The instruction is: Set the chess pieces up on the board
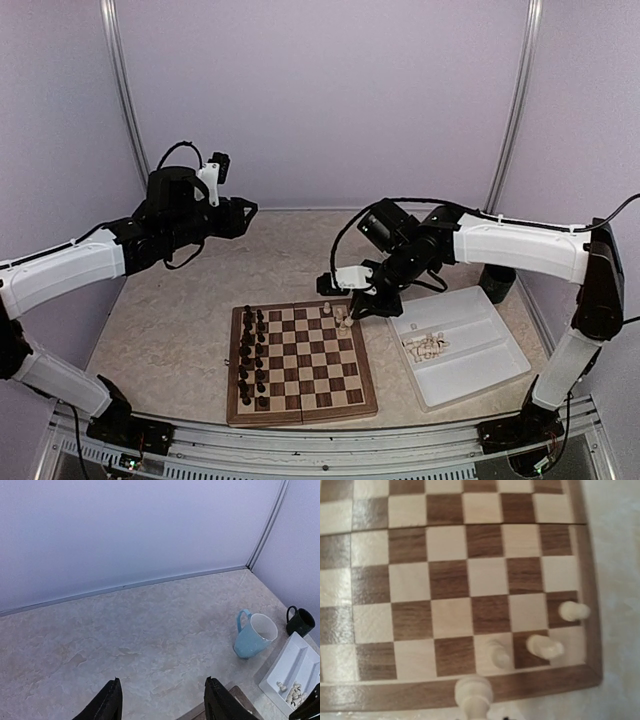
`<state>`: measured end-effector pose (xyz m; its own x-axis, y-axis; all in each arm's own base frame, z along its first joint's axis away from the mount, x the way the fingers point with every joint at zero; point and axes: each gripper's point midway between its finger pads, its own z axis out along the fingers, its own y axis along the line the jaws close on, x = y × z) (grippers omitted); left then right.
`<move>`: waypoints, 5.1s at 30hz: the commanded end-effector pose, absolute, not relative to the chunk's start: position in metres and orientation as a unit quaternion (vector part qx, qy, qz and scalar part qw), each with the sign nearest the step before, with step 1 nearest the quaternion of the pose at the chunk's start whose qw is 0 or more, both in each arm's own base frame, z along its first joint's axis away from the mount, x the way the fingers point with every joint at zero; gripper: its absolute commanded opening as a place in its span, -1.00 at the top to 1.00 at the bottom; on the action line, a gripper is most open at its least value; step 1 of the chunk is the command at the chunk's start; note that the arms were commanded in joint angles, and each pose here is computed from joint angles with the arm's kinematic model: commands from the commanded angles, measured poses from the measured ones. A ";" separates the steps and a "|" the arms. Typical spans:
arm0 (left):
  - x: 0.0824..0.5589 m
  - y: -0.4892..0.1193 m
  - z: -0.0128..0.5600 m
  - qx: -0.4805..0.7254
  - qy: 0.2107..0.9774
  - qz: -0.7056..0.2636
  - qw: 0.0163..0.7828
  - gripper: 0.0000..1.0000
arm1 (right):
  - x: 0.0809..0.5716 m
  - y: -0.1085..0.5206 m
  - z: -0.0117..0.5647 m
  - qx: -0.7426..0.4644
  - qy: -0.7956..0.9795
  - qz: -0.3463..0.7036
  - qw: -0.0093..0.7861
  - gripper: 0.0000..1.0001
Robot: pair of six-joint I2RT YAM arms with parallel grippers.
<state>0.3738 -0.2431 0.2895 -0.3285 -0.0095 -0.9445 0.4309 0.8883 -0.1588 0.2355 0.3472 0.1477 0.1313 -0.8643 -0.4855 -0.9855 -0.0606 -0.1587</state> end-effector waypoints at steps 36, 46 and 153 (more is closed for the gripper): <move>0.381 -0.221 0.299 0.122 0.784 -0.210 0.572 -0.12 | 0.218 0.363 0.091 -0.761 0.629 0.071 0.141 0.99; 0.380 -0.223 0.298 0.126 0.783 -0.213 0.570 -0.13 | 0.224 0.367 0.084 -0.757 0.635 0.061 0.139 0.95; 0.278 -0.397 0.255 0.282 0.731 -0.445 0.434 -0.10 | 0.225 0.185 0.128 -0.608 0.774 0.087 0.149 0.77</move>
